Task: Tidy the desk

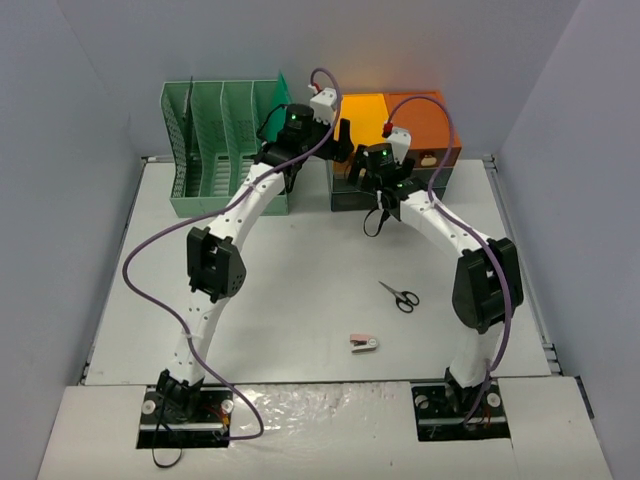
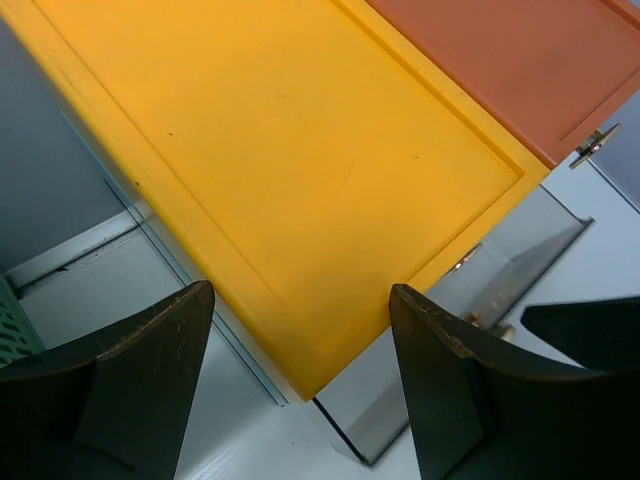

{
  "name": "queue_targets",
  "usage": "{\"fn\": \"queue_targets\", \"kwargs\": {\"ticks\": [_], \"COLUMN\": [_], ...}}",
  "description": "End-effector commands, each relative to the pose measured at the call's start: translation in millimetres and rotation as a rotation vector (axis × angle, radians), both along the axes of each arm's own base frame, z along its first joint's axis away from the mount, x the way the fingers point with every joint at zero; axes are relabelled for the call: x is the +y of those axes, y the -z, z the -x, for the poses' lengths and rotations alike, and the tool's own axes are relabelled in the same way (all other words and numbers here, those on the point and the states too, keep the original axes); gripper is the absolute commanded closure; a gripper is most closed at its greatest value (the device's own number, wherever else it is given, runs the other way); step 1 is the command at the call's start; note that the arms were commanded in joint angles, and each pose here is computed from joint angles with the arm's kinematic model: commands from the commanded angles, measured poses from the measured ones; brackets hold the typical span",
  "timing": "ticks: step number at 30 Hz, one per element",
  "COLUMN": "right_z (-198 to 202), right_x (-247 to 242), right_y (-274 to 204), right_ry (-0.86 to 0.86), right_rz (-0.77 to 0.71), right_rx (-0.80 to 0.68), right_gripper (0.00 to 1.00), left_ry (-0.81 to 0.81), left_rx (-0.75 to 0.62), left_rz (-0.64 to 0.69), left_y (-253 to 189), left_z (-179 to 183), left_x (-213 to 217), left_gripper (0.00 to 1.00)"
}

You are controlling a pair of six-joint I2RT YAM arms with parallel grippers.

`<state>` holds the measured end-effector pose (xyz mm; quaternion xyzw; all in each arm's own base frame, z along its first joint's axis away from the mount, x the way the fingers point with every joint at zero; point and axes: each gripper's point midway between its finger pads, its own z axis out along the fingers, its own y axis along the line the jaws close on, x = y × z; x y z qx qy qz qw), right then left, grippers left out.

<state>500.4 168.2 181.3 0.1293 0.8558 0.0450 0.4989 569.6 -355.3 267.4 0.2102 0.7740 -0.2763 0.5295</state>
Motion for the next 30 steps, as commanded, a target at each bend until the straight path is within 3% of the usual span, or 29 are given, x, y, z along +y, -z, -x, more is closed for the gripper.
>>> {"fn": "queue_targets", "kwargs": {"ticks": [1, 7, 13, 22, 30], "right_z": [-39.8, -65.8, -67.4, -9.5, 23.4], "right_x": [-4.8, -4.3, -8.8, -38.9, -64.9], "right_y": [-49.8, -51.9, -49.1, -56.9, -38.7], "right_ry": [0.043, 0.05, 0.058, 0.115, 0.174], "right_rz": [-0.013, -0.022, -0.025, -0.056, -0.278], "right_rx": [-0.162, -0.192, -0.187, -0.167, -0.185], "right_gripper": [0.12, 0.11, 0.12, 0.11, 0.12], "left_ry": [-0.068, -0.077, -0.087, -0.116, -0.102], "left_rx": [0.202, 0.197, 0.206, 0.221, 0.228], "left_rz": [-0.075, -0.066, -0.077, -0.089, -0.038], "left_y": [39.7, 32.7, 36.7, 39.5, 29.7], "left_z": [19.8, 19.4, 19.0, 16.8, 18.5], "left_x": [25.6, 30.8, 36.5, 45.3, 38.7], "left_gripper": [0.33, 0.33, 0.33, 0.33, 0.33]}}
